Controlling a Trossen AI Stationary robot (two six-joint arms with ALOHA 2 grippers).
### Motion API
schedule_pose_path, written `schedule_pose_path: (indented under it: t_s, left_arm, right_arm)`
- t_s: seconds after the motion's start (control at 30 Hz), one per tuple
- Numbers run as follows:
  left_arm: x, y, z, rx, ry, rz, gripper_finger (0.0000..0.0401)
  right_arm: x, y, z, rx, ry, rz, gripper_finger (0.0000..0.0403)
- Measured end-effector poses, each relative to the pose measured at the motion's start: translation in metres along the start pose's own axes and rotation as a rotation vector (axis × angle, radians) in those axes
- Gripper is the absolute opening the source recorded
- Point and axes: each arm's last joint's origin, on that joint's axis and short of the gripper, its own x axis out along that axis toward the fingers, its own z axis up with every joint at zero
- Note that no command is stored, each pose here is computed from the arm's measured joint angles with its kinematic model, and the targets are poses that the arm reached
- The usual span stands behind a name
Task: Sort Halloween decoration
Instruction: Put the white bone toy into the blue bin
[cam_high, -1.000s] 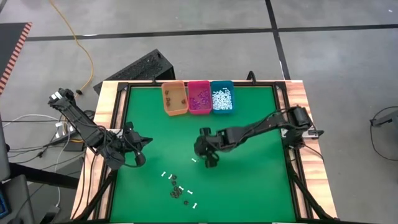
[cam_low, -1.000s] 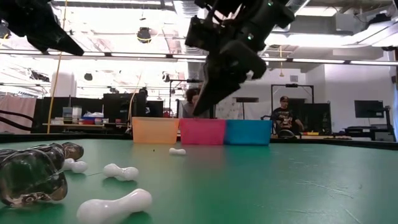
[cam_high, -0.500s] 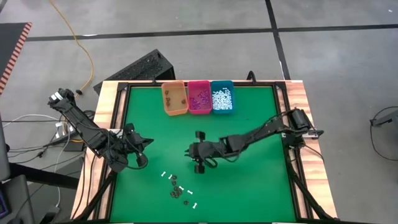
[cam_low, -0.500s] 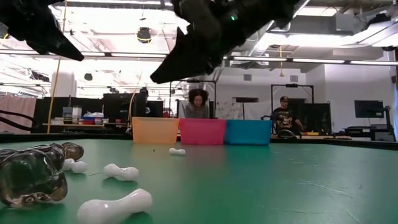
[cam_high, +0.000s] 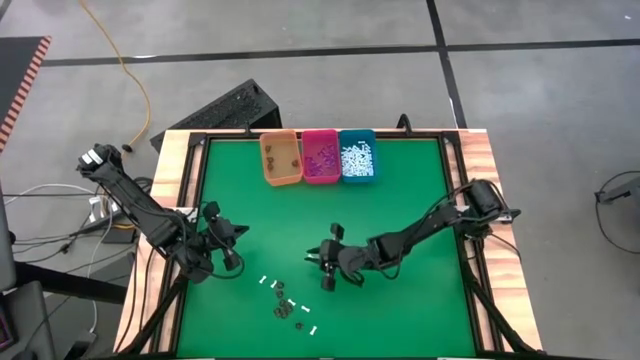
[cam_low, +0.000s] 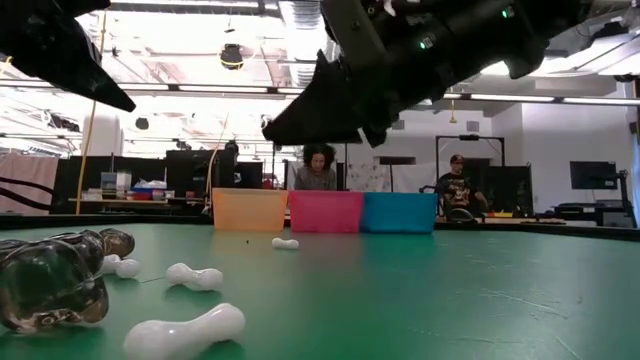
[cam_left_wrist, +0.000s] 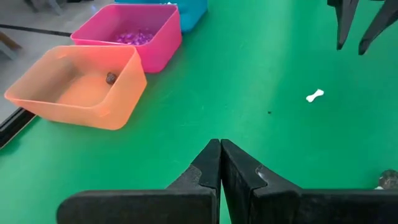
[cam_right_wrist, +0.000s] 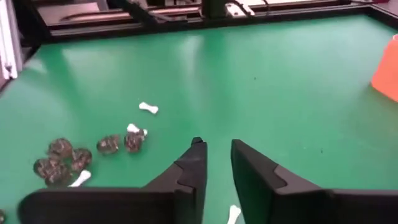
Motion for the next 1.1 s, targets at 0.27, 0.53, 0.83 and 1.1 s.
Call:
schedule_pose_path:
  t_s: [0.27, 0.53, 0.83, 1.1]
  left_arm:
    - [0.002, -0.002, 0.000, -0.007, -0.010, 0.009, 0.0000]
    - [0.002, -0.002, 0.000, 0.008, -0.023, 0.023, 0.0000]
    - [0.002, -0.002, 0.000, 0.007, -0.022, 0.024, 0.0000]
    - [0.002, -0.002, 0.000, 0.012, -0.015, 0.022, 0.0000]
  right_arm:
    - [0.004, -0.002, -0.010, 0.013, 0.044, -0.037, 0.0206]
    - [0.027, -0.003, -0.040, 0.021, 0.093, -0.093, 0.0225]
    - [0.049, -0.010, -0.070, 0.126, 0.126, -0.125, 0.0211]
    - [0.045, -0.004, -0.081, 0.111, 0.159, -0.184, 0.0103]
